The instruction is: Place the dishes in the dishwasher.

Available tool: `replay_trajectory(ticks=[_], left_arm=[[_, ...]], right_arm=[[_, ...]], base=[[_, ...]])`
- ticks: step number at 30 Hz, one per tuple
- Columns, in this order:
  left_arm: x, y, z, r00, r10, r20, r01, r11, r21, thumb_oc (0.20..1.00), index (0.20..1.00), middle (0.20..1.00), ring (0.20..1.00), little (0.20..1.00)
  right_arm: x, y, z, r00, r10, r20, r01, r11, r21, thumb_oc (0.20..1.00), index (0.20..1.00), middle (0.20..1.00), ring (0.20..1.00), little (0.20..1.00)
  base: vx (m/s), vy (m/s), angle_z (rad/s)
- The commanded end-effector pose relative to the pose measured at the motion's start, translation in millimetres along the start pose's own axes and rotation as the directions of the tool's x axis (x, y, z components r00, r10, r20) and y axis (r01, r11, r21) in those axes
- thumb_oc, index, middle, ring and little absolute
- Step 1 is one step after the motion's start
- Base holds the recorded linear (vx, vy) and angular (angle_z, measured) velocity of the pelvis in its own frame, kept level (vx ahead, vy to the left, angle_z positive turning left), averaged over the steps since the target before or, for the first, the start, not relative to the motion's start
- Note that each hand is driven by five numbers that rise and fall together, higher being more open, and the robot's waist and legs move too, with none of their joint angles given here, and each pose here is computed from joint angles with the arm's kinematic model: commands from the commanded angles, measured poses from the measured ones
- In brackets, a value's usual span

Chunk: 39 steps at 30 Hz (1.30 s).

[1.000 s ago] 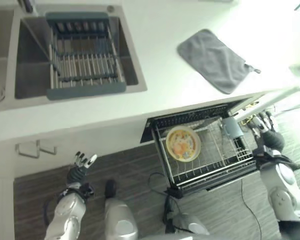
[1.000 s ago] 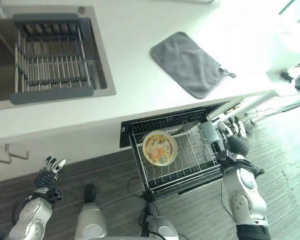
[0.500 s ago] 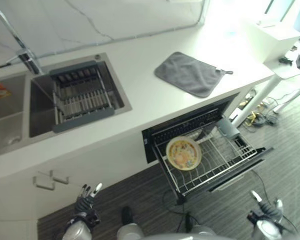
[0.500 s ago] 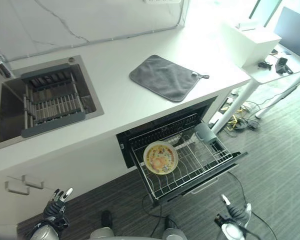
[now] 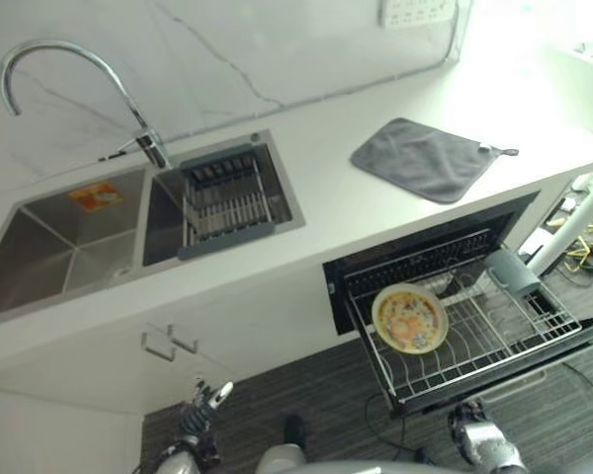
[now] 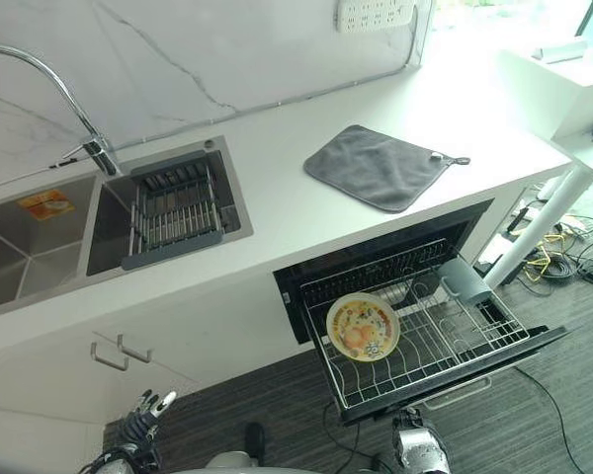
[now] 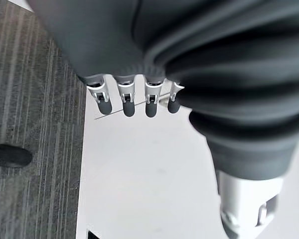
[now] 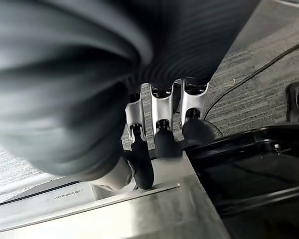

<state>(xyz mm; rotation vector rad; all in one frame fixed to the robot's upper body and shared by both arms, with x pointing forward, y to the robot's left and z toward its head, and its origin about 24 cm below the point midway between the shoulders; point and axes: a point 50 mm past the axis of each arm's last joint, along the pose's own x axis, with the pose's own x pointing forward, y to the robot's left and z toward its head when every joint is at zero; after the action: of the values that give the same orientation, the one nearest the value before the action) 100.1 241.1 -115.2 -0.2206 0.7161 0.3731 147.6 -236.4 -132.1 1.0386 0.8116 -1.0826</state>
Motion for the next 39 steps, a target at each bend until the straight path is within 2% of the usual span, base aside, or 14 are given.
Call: replay_trajectory(ticks=[1,8,10,16,18,22,26,31,33,39], left_arm=[[12.4,1.5,31.9,0.993,-0.013,0.117,0.010,1.000,0.022,1.000,1.000,1.000,1.000,1.000],[10.9,7.7,27.1,0.997,-0.005,0.076,0.000,0.997,0.073,1.000,1.000,1.000,1.000,1.000],[10.7,13.2,20.6,0.999,0.020,0.039,-0.025,0.991,0.128,1.000,1.000,1.000,1.000,1.000],[10.5,20.0,5.5,0.997,0.077,-0.025,-0.073,0.988,0.135,1.000,1.000,1.000,1.000,1.000],[10.4,18.4,1.8,0.997,0.075,-0.037,-0.070,0.989,0.132,1.000,1.000,1.000,1.000,1.000],[10.8,13.5,-4.6,0.997,0.048,-0.058,-0.040,0.991,0.130,1.000,1.000,1.000,1.000,1.000],[11.8,12.3,-7.1,0.996,0.032,-0.085,-0.021,0.993,0.120,1.000,1.000,1.000,1.000,1.000],[12.1,4.4,-10.2,0.995,-0.009,-0.097,0.021,0.993,0.119,1.000,1.000,1.000,1.000,1.000],[16.1,-0.4,-2.6,0.997,-0.019,-0.076,0.028,0.994,0.110,1.000,1.000,1.000,1.000,1.000],[21.7,0.7,19.3,0.999,-0.024,-0.037,0.027,0.996,0.087,1.000,1.000,1.000,1.000,1.000]], right_arm=[[-3.0,26.2,12.5,0.992,0.121,0.032,-0.124,0.988,0.092,0.200,0.200,0.200,0.200,0.200],[-4.6,45.5,38.3,0.978,0.185,0.097,-0.186,0.982,0.008,0.200,0.200,0.200,0.200,0.200],[-7.1,64.1,57.9,0.966,0.232,0.117,-0.225,0.972,-0.075,0.200,0.200,0.200,0.200,0.200],[-21.1,106.8,88.7,0.937,0.308,0.164,-0.277,0.943,-0.186,0.200,0.200,0.200,0.200,0.200],[-27.5,120.7,96.3,0.923,0.339,0.181,-0.297,0.929,-0.222,0.200,0.200,0.200,0.200,0.200],[-56.7,172.0,121.1,0.867,0.435,0.242,-0.364,0.886,-0.288,0.200,0.200,0.200,0.200,0.200],[-77.8,199.1,142.4,0.827,0.489,0.276,-0.400,0.859,-0.320,0.200,0.200,0.200,0.200,0.200],[-132.8,250.3,178.6,0.732,0.579,0.359,-0.443,0.805,-0.394,0.200,0.200,0.200,0.200,0.200],[-167.1,272.6,195.8,0.661,0.622,0.419,-0.456,0.777,-0.433,0.200,0.200,0.200,0.200,0.200],[-242.5,295.2,242.1,0.488,0.645,0.588,-0.405,0.764,-0.502,0.200,0.200,0.200,0.200,0.200]], base=[[0.02,-0.002,0.04],[0.03,-0.019,0.07],[0.04,-0.006,0.20],[0.00,0.064,0.14],[-0.04,0.112,0.10],[-0.09,0.123,0.09],[-0.06,0.075,0.34],[-0.06,0.101,0.30],[-0.02,0.060,0.60],[0.01,0.004,0.12]])
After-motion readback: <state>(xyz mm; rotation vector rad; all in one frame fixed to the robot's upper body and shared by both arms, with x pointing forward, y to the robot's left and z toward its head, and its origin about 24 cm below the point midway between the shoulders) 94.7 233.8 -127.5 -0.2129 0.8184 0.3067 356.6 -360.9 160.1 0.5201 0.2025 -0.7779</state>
